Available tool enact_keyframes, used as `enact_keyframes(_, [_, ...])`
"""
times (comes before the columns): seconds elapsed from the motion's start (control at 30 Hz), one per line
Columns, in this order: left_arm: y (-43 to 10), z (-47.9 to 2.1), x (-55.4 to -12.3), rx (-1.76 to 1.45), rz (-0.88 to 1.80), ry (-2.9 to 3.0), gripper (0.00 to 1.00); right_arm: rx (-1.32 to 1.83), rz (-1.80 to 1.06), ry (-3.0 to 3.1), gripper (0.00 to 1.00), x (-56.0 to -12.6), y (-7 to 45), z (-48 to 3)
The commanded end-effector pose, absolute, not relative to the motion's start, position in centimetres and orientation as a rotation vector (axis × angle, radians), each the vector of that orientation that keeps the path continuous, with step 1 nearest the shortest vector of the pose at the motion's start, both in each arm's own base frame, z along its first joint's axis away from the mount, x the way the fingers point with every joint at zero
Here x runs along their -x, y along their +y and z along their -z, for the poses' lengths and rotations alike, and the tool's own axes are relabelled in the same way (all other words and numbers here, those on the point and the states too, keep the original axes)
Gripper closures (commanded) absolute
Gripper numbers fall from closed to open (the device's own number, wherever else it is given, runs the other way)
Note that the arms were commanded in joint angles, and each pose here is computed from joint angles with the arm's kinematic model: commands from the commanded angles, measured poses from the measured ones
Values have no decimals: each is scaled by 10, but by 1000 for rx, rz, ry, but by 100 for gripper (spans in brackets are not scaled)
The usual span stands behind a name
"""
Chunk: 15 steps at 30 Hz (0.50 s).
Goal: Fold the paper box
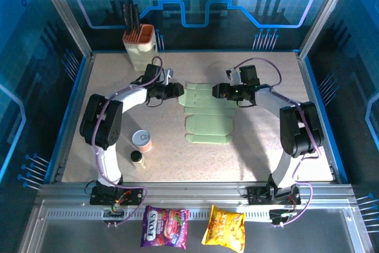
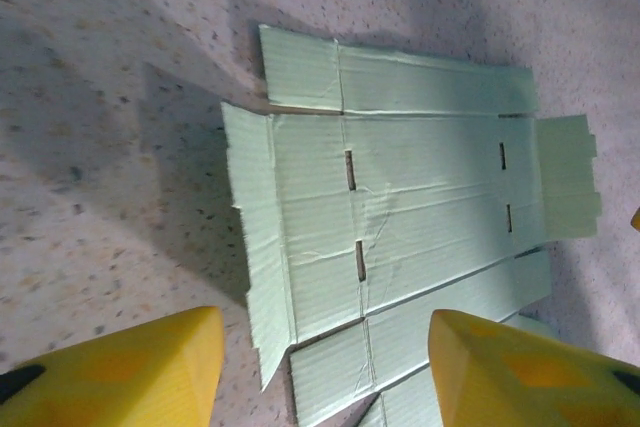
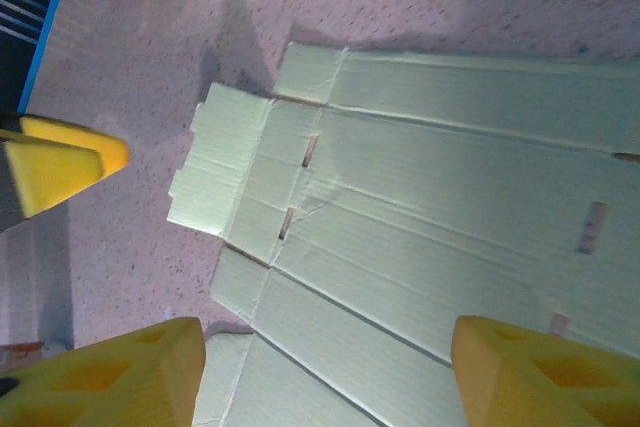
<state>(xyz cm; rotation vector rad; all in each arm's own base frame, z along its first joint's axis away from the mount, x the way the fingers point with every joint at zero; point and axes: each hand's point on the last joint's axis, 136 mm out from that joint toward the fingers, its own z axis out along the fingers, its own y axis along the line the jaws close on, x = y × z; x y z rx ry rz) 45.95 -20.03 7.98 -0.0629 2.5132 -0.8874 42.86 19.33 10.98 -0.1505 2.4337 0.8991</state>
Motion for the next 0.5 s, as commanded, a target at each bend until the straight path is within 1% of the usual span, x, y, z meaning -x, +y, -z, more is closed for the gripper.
enact_keyframes(0.0, [-205, -68, -456, 52, 888, 2578, 48, 195, -968, 2461, 34, -423, 212, -113])
enact_keyframes(0.03, [-204, -66, -456, 50, 878, 2583, 50, 199, -966, 2463, 34, -423, 214, -113])
enact_keyframes(0.17, [-203, -55, -459, 45, 850, 2610, 59, 212, -960, 2473, 34, -421, 220, -111])
enact_keyframes(0.23, [-201, -47, -458, 51, 825, 2640, 59, 214, -961, 2476, 34, -421, 221, -111])
enact_keyframes(0.33, [-200, -41, -458, 55, 819, 2655, 62, 214, -959, 2483, 35, -419, 223, -108])
enact_keyframes(0.47, [-203, -35, -456, 63, 841, 2669, 71, 215, -959, 2491, 36, -418, 226, -105])
